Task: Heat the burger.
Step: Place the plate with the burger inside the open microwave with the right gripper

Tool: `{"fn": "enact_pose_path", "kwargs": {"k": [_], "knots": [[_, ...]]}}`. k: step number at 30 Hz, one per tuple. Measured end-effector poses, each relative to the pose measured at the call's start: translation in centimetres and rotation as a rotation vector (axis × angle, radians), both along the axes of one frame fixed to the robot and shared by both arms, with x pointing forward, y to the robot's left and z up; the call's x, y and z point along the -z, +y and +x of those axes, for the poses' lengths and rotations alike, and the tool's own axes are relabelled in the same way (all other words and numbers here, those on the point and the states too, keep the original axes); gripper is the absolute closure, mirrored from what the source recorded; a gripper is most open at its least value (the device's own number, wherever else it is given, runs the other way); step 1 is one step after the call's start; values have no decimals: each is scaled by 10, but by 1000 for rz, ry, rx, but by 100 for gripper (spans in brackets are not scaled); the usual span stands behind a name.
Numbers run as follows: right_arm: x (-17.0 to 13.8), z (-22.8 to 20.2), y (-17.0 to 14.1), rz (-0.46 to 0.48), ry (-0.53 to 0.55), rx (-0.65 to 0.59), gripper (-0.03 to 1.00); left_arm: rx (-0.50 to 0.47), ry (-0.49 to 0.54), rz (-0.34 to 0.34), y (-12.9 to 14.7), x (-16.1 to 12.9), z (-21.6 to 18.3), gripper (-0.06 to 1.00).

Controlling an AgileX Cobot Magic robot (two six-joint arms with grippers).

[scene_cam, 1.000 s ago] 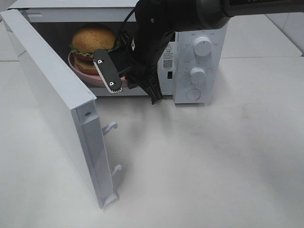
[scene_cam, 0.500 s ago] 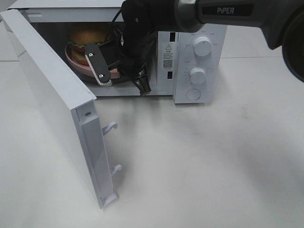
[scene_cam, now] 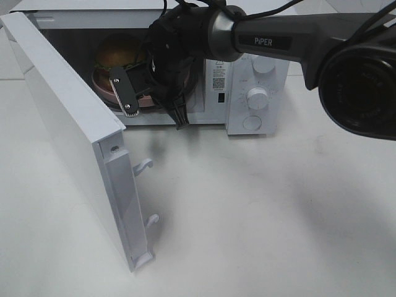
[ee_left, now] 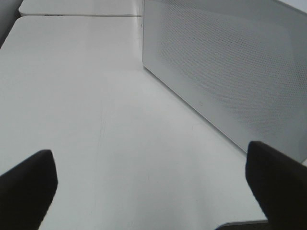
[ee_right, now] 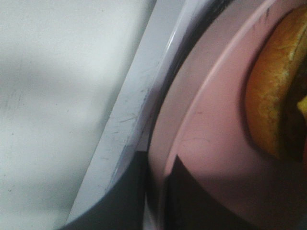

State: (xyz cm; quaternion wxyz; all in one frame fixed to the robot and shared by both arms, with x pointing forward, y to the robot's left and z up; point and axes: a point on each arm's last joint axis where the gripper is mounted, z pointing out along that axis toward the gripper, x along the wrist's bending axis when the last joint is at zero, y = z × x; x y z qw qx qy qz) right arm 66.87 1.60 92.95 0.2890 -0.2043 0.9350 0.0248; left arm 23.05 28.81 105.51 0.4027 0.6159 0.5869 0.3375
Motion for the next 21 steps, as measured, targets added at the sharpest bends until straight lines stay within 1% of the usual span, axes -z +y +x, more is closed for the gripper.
{"fn": "enact_pose_path", "kwargs": {"k": [8,9,10,11,12,13,14,15,16,17,18,19,20,21], "knots": [[2,7,-5,20,-19,30,85,0,0,0,0,0,0,-4],[1,8,-5,24,-25,30,82,0,0,0,0,0,0,-4],[0,10,-5,39,-36,40,77,0,0,0,0,0,0,-4],[0,10,-5,39,-36,40,77,0,0,0,0,0,0,-4],[-1,10,-4,50,-40,46,71,0,0,0,0,0,0,-4],[-1,10,-4,50,-40,46,71,0,0,0,0,0,0,-4],[-1,10,-4,53,-40,48,67,0,0,0,0,0,0,-4],[-1,10,-4,62,-39,58,60,0,0,0,0,0,0,-4],[-1,10,-4,62,-39,58,60,0,0,0,0,0,0,-4],[1,9,-4,65,-37,60,54,0,0,0,0,0,0,-4],[1,9,-4,65,-37,60,54,0,0,0,0,0,0,-4],[1,8,-5,69,-38,59,51,0,0,0,0,0,0,-4],[4,5,-6,73,-39,50,47,0,0,0,0,0,0,-4],[4,5,-6,73,-39,50,47,0,0,0,0,0,0,-4]]}}
